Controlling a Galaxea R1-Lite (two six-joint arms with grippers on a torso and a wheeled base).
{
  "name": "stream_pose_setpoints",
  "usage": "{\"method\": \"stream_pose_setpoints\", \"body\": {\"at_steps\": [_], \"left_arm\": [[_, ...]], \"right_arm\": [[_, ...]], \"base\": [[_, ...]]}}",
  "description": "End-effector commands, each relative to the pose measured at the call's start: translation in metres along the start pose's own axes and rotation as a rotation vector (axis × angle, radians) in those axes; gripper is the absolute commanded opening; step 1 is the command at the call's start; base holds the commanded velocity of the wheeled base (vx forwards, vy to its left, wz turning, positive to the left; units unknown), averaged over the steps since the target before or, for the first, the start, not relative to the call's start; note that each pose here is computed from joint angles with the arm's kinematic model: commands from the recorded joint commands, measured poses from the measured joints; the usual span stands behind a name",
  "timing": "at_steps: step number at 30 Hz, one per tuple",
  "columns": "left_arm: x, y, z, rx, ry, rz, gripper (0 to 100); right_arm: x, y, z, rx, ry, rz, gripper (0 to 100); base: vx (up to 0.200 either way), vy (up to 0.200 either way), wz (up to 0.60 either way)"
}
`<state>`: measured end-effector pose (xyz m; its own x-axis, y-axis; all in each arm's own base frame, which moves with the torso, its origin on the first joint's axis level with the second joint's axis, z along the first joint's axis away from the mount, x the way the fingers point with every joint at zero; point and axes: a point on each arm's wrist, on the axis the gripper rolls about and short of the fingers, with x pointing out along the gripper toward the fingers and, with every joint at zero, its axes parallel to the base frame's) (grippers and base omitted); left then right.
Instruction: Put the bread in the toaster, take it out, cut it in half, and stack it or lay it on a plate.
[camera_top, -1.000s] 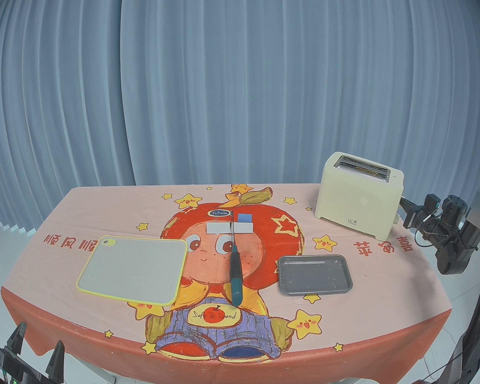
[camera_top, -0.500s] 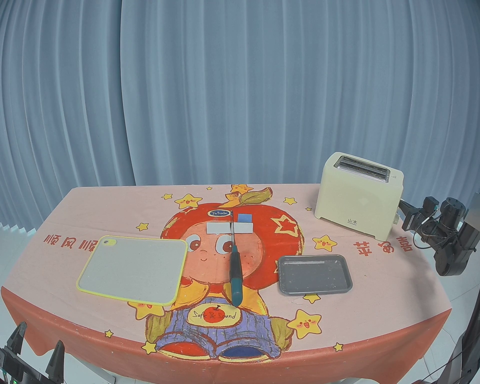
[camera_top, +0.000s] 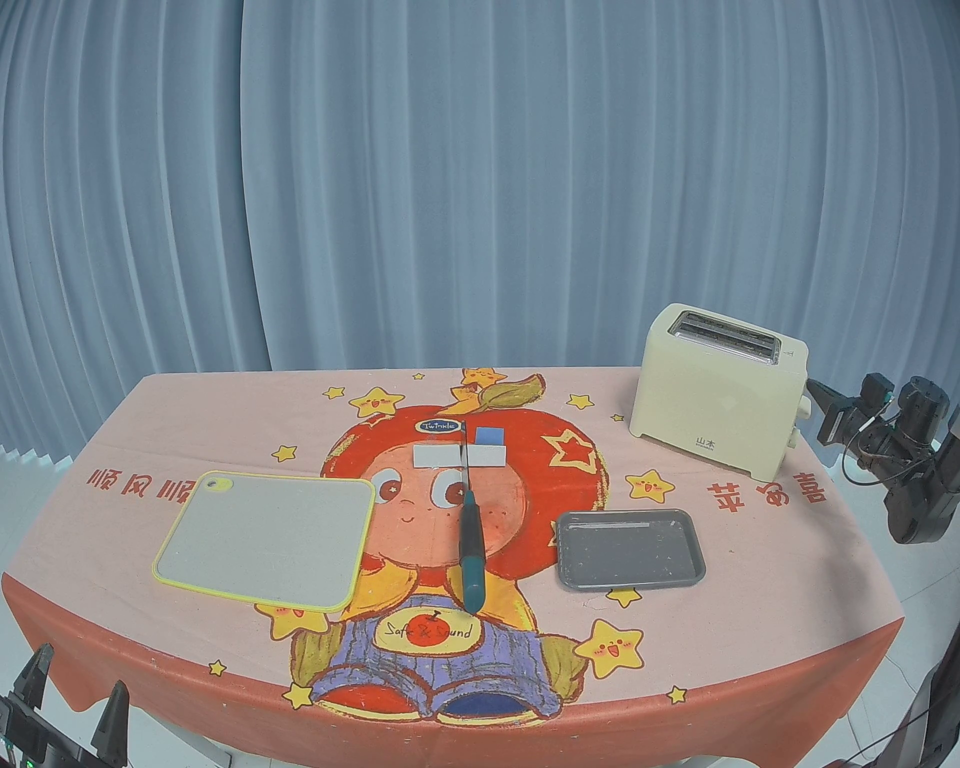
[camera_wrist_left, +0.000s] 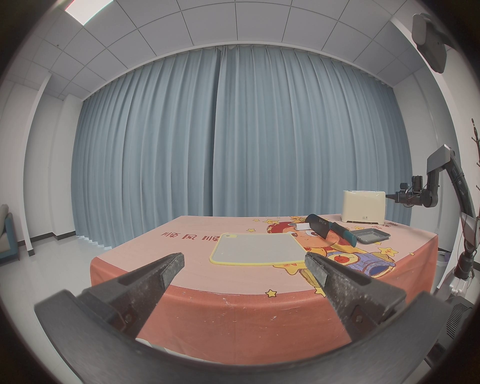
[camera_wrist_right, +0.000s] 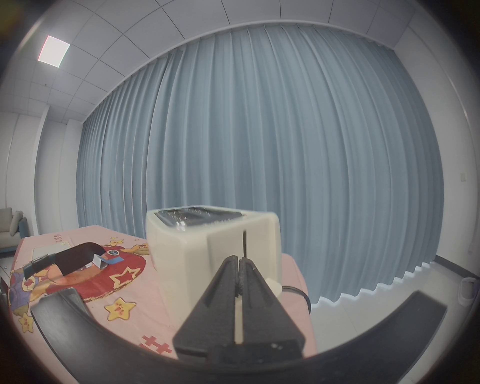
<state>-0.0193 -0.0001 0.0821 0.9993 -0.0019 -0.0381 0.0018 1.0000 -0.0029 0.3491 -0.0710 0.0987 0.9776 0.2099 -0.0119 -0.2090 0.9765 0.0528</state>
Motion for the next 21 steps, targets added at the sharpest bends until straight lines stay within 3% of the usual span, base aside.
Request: {"method": "stream_pose_setpoints", "body": {"at_steps": [1,5,13,21], "left_arm": [[0.001,0.000,-0.005,0.000,0.017,0.000,100],[0.001,0.000,-0.005,0.000,0.017,0.000,100],[0.001,0.000,-0.005,0.000,0.017,0.000,100],[0.001,0.000,-0.005,0.000,0.017,0.000,100]], "right_arm": [[-0.015,0.005,0.025,-0.029,-0.055,-0.008,0],[-0.028,0.012,0.036,-0.047,-0.075,-0.006,0],[-0.058,0.041,0.076,-0.109,-0.178,0.043,0],[-0.064,0.047,0.078,-0.112,-0.182,0.055,0]], "base": [[0.000,0.000,0.00],[0.000,0.000,0.00],[0.000,0.000,0.00],[0.000,0.000,0.00]]}}
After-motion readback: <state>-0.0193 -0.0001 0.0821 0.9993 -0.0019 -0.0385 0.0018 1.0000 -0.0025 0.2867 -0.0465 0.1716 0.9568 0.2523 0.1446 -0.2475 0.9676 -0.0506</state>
